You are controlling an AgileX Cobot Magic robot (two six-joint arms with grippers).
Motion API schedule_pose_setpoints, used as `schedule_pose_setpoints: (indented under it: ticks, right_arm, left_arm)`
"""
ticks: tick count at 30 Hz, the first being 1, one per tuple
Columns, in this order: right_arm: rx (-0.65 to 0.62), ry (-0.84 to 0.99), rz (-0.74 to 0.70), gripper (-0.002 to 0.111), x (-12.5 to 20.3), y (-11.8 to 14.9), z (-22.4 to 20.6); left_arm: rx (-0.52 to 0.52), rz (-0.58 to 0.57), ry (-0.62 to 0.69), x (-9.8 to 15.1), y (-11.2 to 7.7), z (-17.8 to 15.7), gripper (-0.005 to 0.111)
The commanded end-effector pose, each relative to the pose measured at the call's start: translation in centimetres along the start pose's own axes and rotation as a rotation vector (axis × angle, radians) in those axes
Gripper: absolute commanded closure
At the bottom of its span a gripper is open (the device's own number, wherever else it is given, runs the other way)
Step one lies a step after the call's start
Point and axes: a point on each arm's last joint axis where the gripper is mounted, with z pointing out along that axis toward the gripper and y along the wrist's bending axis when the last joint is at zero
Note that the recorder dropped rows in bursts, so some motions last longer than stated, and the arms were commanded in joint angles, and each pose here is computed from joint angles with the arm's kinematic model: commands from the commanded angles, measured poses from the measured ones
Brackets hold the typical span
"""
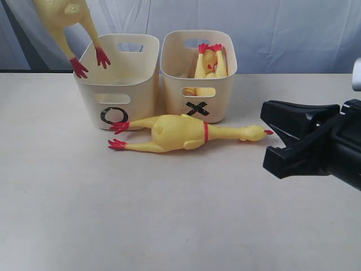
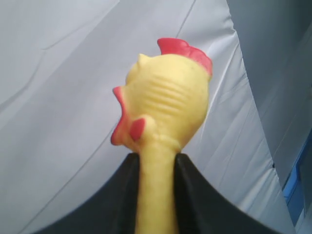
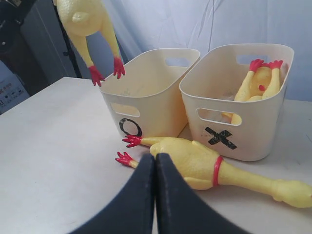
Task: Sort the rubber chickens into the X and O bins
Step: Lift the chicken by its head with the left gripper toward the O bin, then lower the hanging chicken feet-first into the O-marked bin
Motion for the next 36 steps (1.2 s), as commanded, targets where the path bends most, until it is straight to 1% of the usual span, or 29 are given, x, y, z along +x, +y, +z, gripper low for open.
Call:
schedule_pose_setpoints:
  ticks: [1,9,12,14,17,19,22,26,29,31,33,36]
  right_arm:
    - [-0.005,-0.001,-0.005,0.109,0.0,0.0,-0.1]
    - [-0.005,-0.001,-0.005,0.109,0.0,0.0,-0.1]
    - [-0.006,0.000,-0.005,0.109,0.0,0.0,-0.1]
    - [-0.006,0.000,-0.005,0.109,0.0,0.0,-0.1]
    - [-0.009,0.002,-0.005,0.109,0.1,0.0,-0.1]
    - [-0.009,0.003,-0.005,0.109,0.1,0.0,-0.1]
    - [-0.009,0.003,-0.005,0.109,0.1,0.0,-0.1]
    - [-0.016,0.009,-0.005,0.109,0.1,0.1,-0.1]
    - [-0.019,0.012,-0.005,0.109,0.2,0.1,-0.1]
    - [-0.024,0.016,-0.005,0.109,0.2,0.2,-0.1]
    - [-0.028,0.020,-0.003,0.109,0.2,0.2,-0.1]
    - [-0.029,0.021,-0.003,0.109,0.2,0.2,-0.1]
  left_arm:
    - [0.036,0.000,-0.042,-0.4,0.9,0.6,0.107]
    - [0.073,-0.003,-0.055,1.3,2.8,1.9,0.107]
    - [0.093,-0.006,-0.046,2.3,3.2,2.5,0.107]
    - [0.109,0.002,-0.010,3.3,3.3,2.9,0.107]
    - [0.140,0.080,0.070,4.6,3.1,3.3,0.107]
    - [0.105,0.140,0.134,5.6,3.3,3.6,0.107]
    - [0.078,0.189,0.161,6.5,3.2,4.0,0.107]
    - [0.050,0.184,0.181,7.6,3.8,3.9,0.107]
    - [0.010,0.172,0.190,8.2,4.5,3.7,0.107]
    - [-0.035,0.159,0.189,8.6,4.9,3.8,0.107]
    - [-0.102,0.144,0.186,9.1,5.3,4.0,0.107]
    - [-0.167,0.123,0.178,9.7,5.5,4.2,0.107]
